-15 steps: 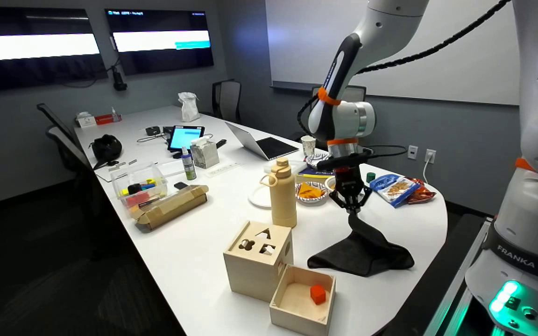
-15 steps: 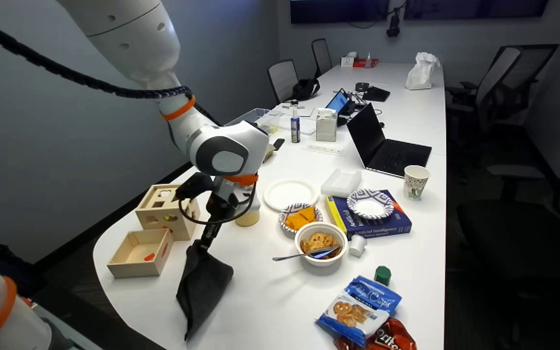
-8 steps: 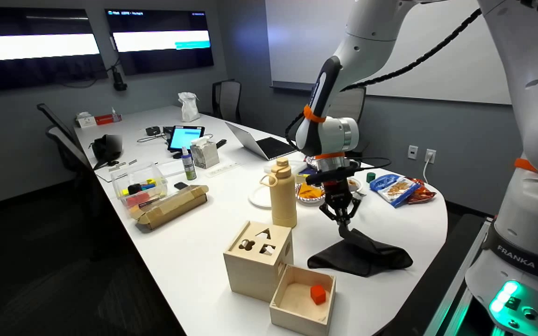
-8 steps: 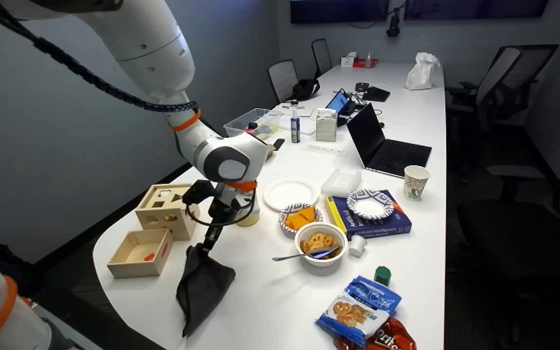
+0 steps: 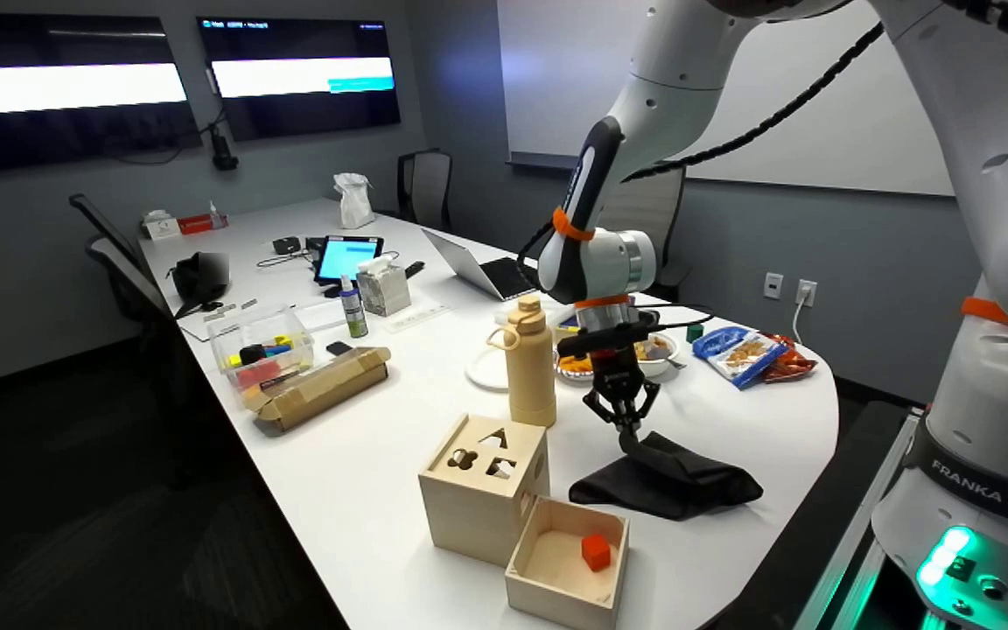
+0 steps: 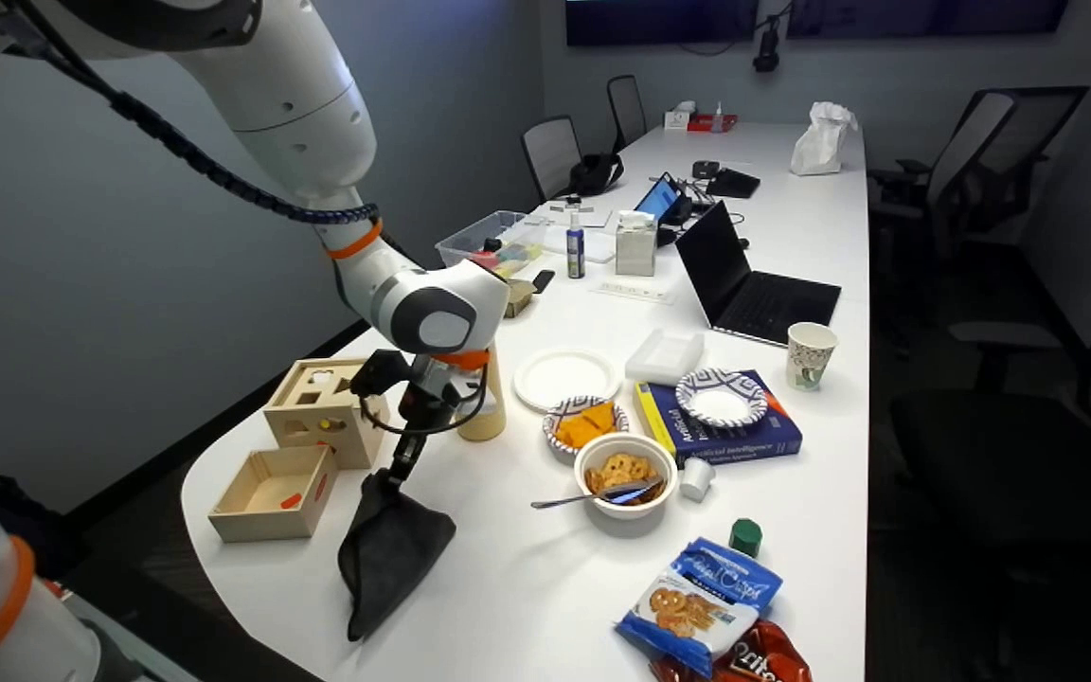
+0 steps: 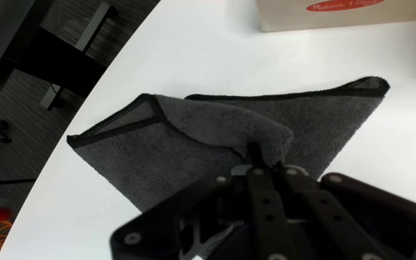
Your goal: Fold the grey towel twice, then use it to wipe the table
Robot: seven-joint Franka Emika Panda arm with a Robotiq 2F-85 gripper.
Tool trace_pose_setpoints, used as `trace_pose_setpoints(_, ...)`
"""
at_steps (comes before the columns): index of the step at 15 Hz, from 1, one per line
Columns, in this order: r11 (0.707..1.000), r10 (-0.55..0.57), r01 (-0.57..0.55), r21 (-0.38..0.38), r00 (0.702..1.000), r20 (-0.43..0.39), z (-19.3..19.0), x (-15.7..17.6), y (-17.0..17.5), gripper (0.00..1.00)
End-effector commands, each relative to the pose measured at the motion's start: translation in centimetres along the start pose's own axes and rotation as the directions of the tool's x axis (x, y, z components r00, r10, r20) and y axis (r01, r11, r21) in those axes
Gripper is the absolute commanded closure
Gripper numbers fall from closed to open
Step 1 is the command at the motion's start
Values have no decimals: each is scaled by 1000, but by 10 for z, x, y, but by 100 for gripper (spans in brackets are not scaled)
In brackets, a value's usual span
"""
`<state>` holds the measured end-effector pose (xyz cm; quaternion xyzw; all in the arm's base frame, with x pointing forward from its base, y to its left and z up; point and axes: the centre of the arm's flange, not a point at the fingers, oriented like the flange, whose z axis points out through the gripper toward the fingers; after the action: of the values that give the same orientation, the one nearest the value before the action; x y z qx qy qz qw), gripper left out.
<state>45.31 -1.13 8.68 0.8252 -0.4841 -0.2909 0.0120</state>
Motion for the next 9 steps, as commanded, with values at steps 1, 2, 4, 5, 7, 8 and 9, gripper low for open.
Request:
trace_pose_setpoints(1, 1000, -6, 6, 6, 1000, 1, 8, -10, -12, 99)
trace_pose_setpoints(2, 1000, -12, 12, 6, 1000, 2, 10, -13, -14, 99)
trace_pose_setpoints(4, 1000, -21, 21, 9, 1000, -5, 14, -18, -20, 99)
trace_pose_setpoints(5, 1000, -25, 25, 15, 1000, -11, 16, -21, -24, 99)
trace_pose_setpoints(7, 999, -29, 30, 26, 999, -12, 19, -24, -29, 99)
trace_pose_setpoints(8, 999, -31, 31, 31, 999, -13, 21, -25, -32, 99)
trace_pose_setpoints(9, 999, -31, 31, 38, 999, -12, 23, -26, -35, 99)
